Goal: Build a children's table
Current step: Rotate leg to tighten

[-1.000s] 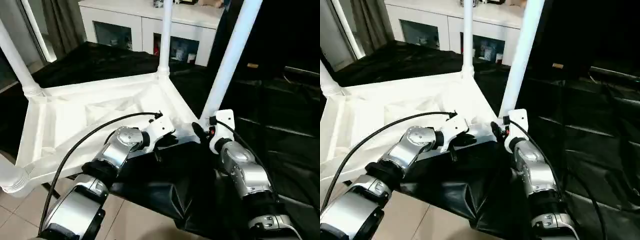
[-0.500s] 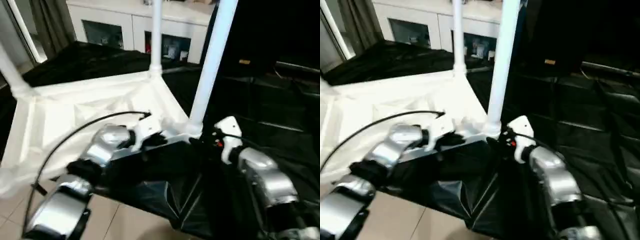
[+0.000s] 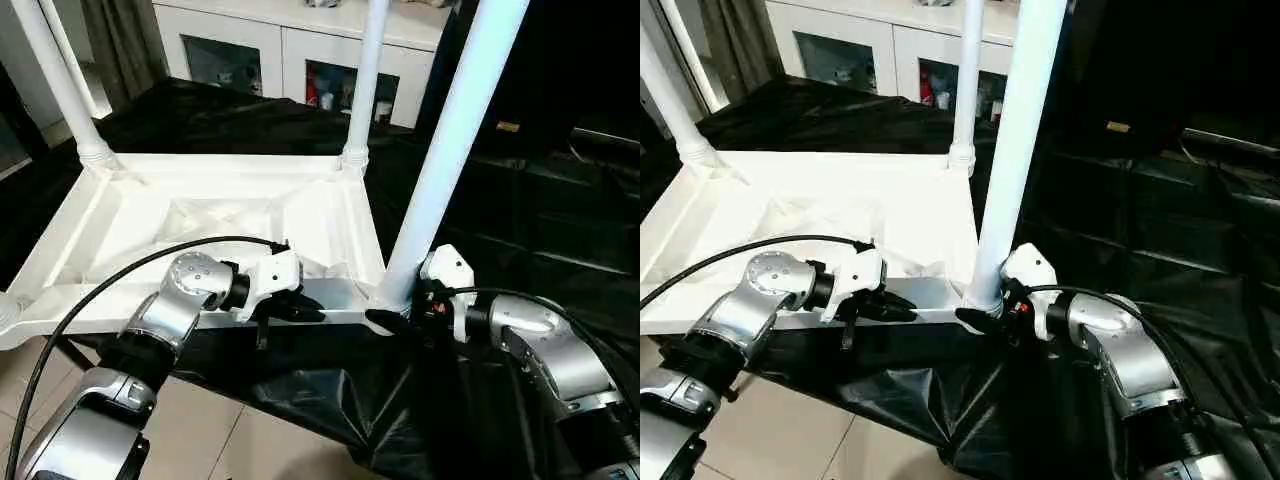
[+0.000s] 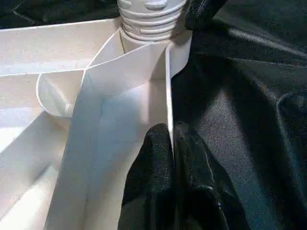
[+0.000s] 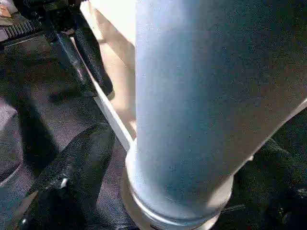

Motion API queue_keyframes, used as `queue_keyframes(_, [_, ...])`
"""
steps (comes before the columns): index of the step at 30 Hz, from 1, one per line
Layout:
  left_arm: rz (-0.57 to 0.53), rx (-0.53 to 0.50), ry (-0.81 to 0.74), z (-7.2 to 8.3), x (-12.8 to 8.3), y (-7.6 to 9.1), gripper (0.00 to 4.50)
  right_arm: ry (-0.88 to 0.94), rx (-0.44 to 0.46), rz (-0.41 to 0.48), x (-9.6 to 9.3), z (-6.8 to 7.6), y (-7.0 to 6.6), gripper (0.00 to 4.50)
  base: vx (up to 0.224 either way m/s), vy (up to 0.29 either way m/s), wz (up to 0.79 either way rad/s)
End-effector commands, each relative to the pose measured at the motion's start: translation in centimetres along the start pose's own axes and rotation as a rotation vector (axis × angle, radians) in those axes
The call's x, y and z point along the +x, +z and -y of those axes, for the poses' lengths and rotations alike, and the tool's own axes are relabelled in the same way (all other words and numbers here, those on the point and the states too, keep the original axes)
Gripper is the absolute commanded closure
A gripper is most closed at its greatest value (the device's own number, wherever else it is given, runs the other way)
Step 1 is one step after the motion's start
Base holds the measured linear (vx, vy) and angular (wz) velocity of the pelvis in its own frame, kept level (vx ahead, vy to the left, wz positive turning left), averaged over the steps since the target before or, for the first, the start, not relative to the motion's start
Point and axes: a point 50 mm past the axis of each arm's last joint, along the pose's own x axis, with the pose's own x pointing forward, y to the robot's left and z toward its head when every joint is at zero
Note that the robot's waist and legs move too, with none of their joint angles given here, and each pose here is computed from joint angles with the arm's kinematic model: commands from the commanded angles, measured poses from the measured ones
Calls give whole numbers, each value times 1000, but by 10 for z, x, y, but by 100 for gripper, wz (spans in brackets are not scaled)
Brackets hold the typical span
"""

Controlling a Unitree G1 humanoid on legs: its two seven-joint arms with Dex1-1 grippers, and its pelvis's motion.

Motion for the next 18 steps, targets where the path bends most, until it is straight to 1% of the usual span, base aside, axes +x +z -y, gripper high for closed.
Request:
queue_keyframes(1, [5, 19, -31, 3, 5, 4, 450, 10, -12, -2, 1, -1, 1, 97, 0, 0, 0])
queue_keyframes(2, [7, 19, -30, 3, 5, 4, 450, 14, -10, -1, 1, -1, 2, 97, 0, 0, 0])
queue_keyframes(4, [8, 17, -29, 3, 5, 4, 450, 18, -9, -2, 1, -1, 2, 129, 0, 0, 0])
queue_keyframes(7, [9, 15, -29, 3, 5, 5, 450, 21, -8, -2, 1, -1, 1, 141, 0, 0, 0])
queue_keyframes(9, [10, 12, -28, 4, 5, 5, 450, 22, -8, -3, 1, -2, 1, 166, 0, 0, 0])
queue_keyframes(13, [10, 5, -17, 3, 6, 4, 450, 3, -2, 1, 3, -2, -1, 175, 0, 0, 0])
queue_keyframes(16, [-7, -11, 55, -1, 10, 1, 450, -105, 63, 30, 6, 3, -6, 179, 0, 0, 0])
queue_keyframes(17, [-7, -11, 55, -1, 10, 1, 450, -105, 63, 30, 6, 3, -6, 179, 0, 0, 0])
queue_keyframes(18, [-45, -40, 149, -8, 16, -3, 450, -252, 147, 51, 12, 10, -12, 180, 0, 0, 0])
